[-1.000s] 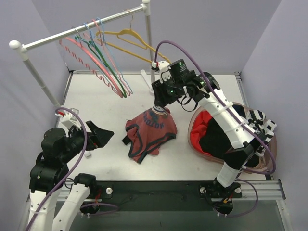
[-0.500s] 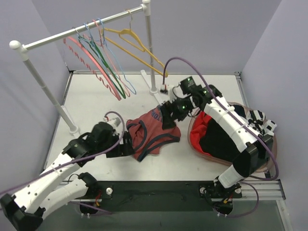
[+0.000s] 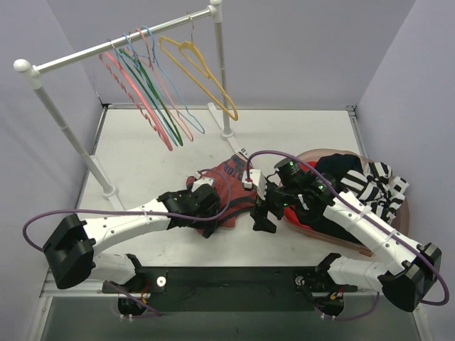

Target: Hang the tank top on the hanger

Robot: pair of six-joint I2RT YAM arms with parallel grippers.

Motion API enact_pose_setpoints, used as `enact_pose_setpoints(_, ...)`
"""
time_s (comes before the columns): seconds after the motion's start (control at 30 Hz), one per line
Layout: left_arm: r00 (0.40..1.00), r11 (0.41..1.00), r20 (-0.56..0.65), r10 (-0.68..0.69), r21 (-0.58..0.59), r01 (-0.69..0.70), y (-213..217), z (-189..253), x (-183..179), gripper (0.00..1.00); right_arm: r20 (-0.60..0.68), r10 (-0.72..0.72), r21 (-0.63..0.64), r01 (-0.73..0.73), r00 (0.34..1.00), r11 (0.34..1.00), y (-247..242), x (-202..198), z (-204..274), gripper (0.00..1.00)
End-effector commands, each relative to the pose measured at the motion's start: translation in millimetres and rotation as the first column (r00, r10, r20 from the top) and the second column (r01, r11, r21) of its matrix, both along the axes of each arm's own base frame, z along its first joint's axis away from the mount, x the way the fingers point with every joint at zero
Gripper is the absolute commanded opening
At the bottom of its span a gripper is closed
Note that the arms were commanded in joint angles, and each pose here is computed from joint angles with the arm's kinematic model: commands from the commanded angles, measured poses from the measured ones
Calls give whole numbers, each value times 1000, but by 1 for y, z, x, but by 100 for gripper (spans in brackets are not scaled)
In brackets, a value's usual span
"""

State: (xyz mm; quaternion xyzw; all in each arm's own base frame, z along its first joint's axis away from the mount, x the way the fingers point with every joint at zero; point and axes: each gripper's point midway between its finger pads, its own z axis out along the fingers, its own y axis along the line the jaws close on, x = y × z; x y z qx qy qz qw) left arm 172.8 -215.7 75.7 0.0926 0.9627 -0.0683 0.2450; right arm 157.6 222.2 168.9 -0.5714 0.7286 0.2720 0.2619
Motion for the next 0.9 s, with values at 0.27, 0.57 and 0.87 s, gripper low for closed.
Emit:
enact_pose_setpoints(0.27, 994, 998, 102, -45, 49, 40, -23, -6, 45, 75, 15, -174, 196, 167, 985, 966, 4, 27, 20, 87)
enact_pose_setpoints(0.57, 993, 993, 0, -119, -21, 119, -43, -4, 20, 0, -35, -224, 254, 225, 974, 941, -1, 29, 35, 85)
enact_pose_setpoints(0.87, 972, 841, 52, -229, -492, 225, -139, 96, -47, 0, -51, -408, 333, 400, 912, 854, -35, 52, 61, 84)
